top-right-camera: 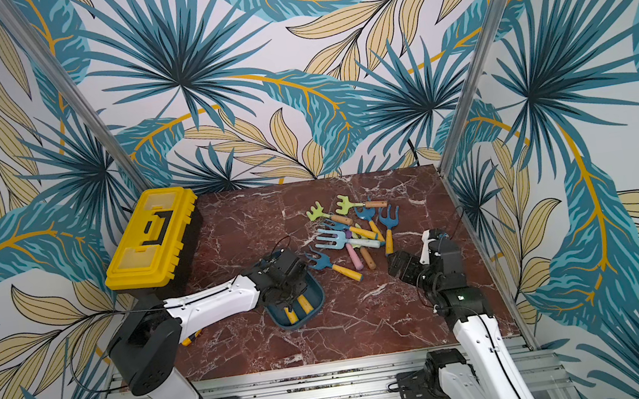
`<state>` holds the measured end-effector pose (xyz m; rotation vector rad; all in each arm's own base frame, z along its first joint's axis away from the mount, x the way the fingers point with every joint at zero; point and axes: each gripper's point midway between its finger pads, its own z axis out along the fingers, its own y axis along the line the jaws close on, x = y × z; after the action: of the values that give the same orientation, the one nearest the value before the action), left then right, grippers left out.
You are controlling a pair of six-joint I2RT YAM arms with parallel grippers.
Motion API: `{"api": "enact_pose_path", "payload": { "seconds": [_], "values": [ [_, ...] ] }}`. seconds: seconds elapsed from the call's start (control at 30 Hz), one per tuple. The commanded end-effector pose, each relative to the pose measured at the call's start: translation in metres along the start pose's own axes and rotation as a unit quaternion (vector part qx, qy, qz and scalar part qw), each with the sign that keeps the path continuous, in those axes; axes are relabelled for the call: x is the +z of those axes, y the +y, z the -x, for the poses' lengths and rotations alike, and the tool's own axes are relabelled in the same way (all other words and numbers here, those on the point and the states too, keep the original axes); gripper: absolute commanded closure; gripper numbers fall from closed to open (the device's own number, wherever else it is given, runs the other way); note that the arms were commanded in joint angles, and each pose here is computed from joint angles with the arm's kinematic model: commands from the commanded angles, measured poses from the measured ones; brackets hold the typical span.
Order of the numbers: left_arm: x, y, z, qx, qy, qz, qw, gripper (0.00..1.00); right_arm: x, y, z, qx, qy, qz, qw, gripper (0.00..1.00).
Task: Put the rake into the storage box
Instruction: Place the rake in the storage box.
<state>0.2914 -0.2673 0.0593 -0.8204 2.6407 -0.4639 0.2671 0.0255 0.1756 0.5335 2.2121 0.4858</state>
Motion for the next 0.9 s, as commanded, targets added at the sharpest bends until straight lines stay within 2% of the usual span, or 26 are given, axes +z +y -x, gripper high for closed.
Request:
{"api": "enact_pose_path", "payload": {
  "seconds": [0.0,0.03,0.23,0.47,0.67,0.87],
  "values": [
    [-0.019,-0.012,0.007,0.026,-0.017,-0.018,0.999,0.39,0.008,-0.001,-0.009,0.0,0.017,0.009,1.0,0.01],
    [-0.026,-0.016,0.009,0.032,-0.024,-0.024,0.999,0.34,0.01,0.001,-0.011,-0.001,0.023,0.016,1.0,0.01],
    [-0.062,-0.028,0.029,0.091,-0.063,-0.05,0.993,0.17,0.028,0.01,-0.024,-0.001,0.068,0.049,0.996,0.01],
    [-0.102,-0.031,0.069,0.186,-0.145,-0.08,0.969,0.02,0.045,0.028,-0.042,-0.034,0.124,0.069,0.989,0.01],
    [-0.103,-0.005,0.097,0.197,-0.164,-0.089,0.963,0.0,0.062,0.053,-0.065,-0.101,0.18,0.063,0.976,0.03],
    [-0.104,0.03,0.126,0.178,-0.217,-0.085,0.956,0.0,0.087,0.074,-0.075,-0.16,0.231,0.039,0.959,0.16]
  ]
}}
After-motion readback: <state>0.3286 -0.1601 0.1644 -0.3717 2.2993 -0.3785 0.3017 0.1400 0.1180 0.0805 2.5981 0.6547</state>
